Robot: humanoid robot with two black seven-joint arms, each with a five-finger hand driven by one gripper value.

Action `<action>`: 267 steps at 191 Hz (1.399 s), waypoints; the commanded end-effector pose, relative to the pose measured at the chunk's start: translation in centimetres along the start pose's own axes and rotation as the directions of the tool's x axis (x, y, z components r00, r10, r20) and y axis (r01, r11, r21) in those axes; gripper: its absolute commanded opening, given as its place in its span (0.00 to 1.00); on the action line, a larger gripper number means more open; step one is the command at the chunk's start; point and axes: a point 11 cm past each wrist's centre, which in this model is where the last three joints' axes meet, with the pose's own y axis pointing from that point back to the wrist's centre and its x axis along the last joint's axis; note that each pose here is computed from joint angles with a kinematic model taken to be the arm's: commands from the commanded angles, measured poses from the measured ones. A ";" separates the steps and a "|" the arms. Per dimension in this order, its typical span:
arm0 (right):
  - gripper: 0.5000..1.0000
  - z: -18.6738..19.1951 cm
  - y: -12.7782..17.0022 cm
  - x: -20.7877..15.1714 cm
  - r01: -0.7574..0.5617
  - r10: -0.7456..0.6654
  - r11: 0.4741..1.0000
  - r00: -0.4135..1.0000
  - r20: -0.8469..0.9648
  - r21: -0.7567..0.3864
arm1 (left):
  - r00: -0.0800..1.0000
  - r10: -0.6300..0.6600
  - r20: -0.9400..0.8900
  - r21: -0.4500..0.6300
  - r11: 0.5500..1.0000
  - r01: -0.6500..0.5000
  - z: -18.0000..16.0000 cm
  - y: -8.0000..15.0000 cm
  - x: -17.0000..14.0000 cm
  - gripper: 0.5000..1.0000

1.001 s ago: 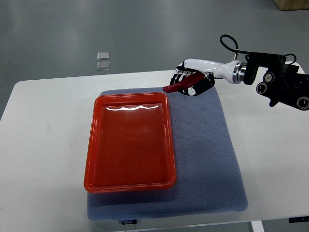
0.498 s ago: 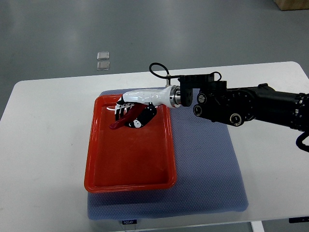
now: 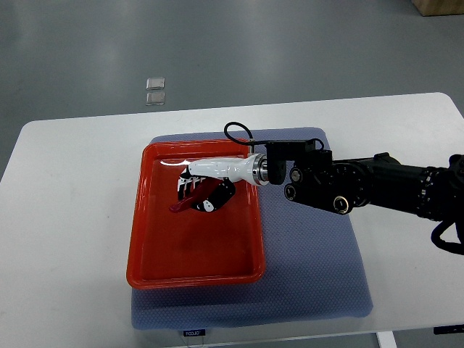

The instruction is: Place red pepper on red tray

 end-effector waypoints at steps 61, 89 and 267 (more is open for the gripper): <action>0.59 1.0 0.2 -1.1 -0.015 0.015 1.000 0.999 0.038 -0.011 | 1.000 -0.001 -0.001 -0.001 1.000 0.001 0.0 0.0 0.0 1.00; 0.65 0.7 0.1 -0.8 -0.023 0.023 1.000 0.999 0.041 -0.006 | 1.000 0.001 0.000 0.000 1.000 -0.001 0.0 0.0 0.0 1.00; 0.83 13.3 13.3 4.2 -0.745 0.154 0.494 -0.433 0.888 -0.449 | 1.000 -0.005 0.002 -0.001 1.000 0.005 0.0 0.0 -0.2 1.00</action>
